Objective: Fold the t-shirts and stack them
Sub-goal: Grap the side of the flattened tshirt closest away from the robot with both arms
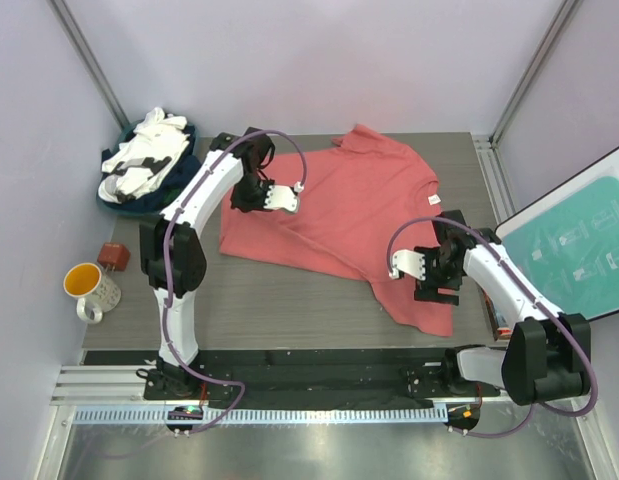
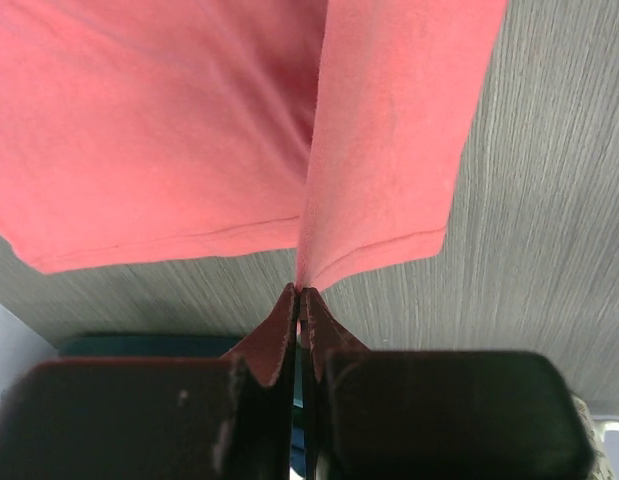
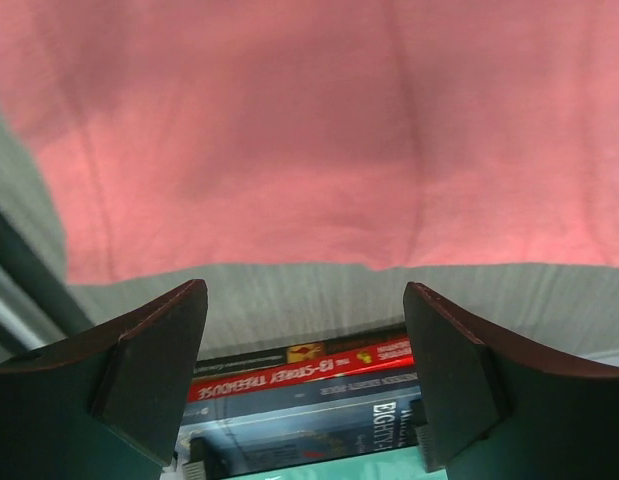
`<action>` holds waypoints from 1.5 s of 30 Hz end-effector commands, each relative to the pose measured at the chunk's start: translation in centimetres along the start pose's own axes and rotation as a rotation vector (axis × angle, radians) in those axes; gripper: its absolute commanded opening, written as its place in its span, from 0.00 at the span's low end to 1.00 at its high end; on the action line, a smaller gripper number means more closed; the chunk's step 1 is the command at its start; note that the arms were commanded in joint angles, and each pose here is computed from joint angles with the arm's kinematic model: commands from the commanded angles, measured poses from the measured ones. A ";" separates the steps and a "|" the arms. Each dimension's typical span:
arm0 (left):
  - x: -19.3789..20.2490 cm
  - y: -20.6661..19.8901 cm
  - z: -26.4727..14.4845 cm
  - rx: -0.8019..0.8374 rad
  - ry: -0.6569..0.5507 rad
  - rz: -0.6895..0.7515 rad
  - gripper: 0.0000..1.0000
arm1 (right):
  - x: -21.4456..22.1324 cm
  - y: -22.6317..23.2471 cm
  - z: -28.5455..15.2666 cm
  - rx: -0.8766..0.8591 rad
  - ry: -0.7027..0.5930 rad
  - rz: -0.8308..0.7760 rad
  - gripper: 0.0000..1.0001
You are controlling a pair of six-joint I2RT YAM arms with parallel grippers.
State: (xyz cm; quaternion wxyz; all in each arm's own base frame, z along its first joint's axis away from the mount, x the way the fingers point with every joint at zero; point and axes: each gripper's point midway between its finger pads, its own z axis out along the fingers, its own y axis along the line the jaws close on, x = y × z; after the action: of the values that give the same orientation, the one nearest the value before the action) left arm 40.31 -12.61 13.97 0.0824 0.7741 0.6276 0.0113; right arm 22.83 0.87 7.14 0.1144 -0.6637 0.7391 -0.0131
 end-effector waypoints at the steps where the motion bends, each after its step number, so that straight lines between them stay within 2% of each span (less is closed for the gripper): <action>1: 1.1 -4.7 -1.1 0.173 0.066 -0.030 0.00 | 0.8 3.5 -1.1 -0.079 0.021 -0.130 0.86; 4: 1.2 -4.6 -1.2 0.162 0.077 -0.030 0.00 | 1.5 5.0 -0.4 -0.078 0.030 -0.203 0.85; 11: 1.3 -4.4 -1.3 0.140 0.079 -0.030 0.00 | 1.5 7.5 -0.2 0.043 -0.025 -0.299 0.82; 18: 1.4 -4.6 -1.0 0.122 0.075 -0.030 0.00 | 1.5 9.0 0.7 0.000 -0.047 -0.308 0.70; 28: 1.5 -4.6 -0.5 0.113 0.073 -0.019 0.00 | 0.4 10.0 1.7 -0.066 -0.119 -0.365 0.63; 29: 2.0 -4.4 -0.6 0.104 0.101 -0.015 0.00 | 0.3 10.2 1.6 -0.077 -0.125 -0.373 0.62; 45: 1.8 -3.3 -0.4 0.071 0.091 -0.005 0.00 | 0.6 11.6 2.3 -0.168 -0.130 -0.474 0.60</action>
State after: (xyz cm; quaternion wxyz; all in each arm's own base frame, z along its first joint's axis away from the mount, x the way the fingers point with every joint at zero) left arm 38.24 -10.65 11.93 0.0257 0.7720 0.6348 0.0182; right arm 12.27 1.70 3.28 0.1030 -0.8117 0.5724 0.0543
